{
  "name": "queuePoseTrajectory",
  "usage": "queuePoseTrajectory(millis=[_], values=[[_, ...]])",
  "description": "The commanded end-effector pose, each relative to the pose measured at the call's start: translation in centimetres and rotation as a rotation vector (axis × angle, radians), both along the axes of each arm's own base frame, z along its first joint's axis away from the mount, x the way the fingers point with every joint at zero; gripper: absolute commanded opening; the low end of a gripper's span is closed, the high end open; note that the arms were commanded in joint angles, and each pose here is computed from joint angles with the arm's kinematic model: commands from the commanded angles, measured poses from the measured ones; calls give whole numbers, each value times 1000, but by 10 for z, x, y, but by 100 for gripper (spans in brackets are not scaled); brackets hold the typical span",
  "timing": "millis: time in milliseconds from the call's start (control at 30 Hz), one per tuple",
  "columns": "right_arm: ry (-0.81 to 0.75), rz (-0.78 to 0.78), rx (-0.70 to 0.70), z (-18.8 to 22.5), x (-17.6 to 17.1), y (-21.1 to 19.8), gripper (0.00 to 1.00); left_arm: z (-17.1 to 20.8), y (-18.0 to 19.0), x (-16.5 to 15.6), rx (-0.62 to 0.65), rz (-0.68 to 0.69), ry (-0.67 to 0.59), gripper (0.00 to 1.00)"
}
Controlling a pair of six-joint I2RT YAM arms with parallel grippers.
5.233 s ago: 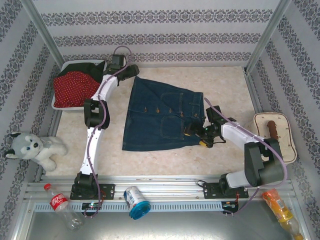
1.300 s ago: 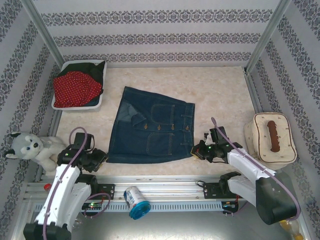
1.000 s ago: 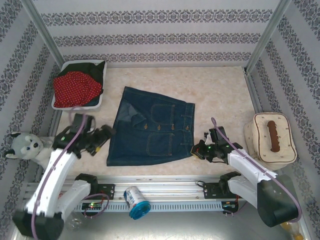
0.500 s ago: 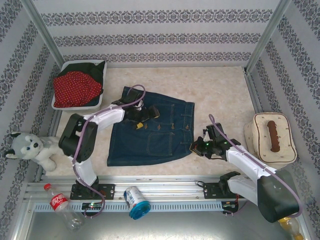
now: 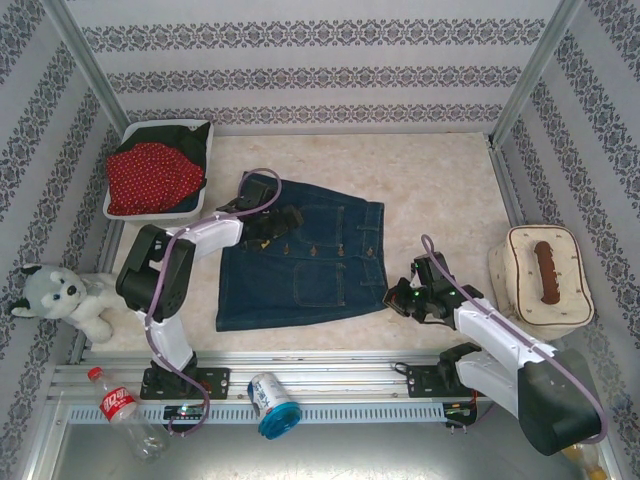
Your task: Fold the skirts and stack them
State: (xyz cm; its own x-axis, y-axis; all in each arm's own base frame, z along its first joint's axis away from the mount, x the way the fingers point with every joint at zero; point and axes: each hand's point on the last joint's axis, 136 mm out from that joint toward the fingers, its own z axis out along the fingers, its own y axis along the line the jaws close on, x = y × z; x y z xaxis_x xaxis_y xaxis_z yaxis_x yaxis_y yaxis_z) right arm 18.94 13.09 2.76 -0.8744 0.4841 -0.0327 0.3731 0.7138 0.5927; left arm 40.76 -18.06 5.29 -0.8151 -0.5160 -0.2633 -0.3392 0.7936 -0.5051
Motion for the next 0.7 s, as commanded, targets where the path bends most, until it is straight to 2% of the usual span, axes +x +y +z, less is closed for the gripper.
queuePoseTrajectory(millis=[0,167,233,333,500,600,667], values=[[52,-29,-42,-14,-11,-8,0,0,35,10,82,99,-58,100],[67,-32,-54,-18,-14,-10,0,18,61,-1,118,155,-107,100],[68,-32,-54,-19,-13,-10,0,20,77,-9,117,191,-90,100],[65,-30,-45,-17,-11,-8,0,23,94,-30,106,233,-53,100],[60,-29,-44,-14,-7,-7,0,37,115,-70,160,267,-40,100],[62,-22,-42,-13,-5,-5,0,39,119,-87,193,246,26,91],[66,-19,-44,-13,-5,-5,0,46,114,-87,178,218,16,86]])
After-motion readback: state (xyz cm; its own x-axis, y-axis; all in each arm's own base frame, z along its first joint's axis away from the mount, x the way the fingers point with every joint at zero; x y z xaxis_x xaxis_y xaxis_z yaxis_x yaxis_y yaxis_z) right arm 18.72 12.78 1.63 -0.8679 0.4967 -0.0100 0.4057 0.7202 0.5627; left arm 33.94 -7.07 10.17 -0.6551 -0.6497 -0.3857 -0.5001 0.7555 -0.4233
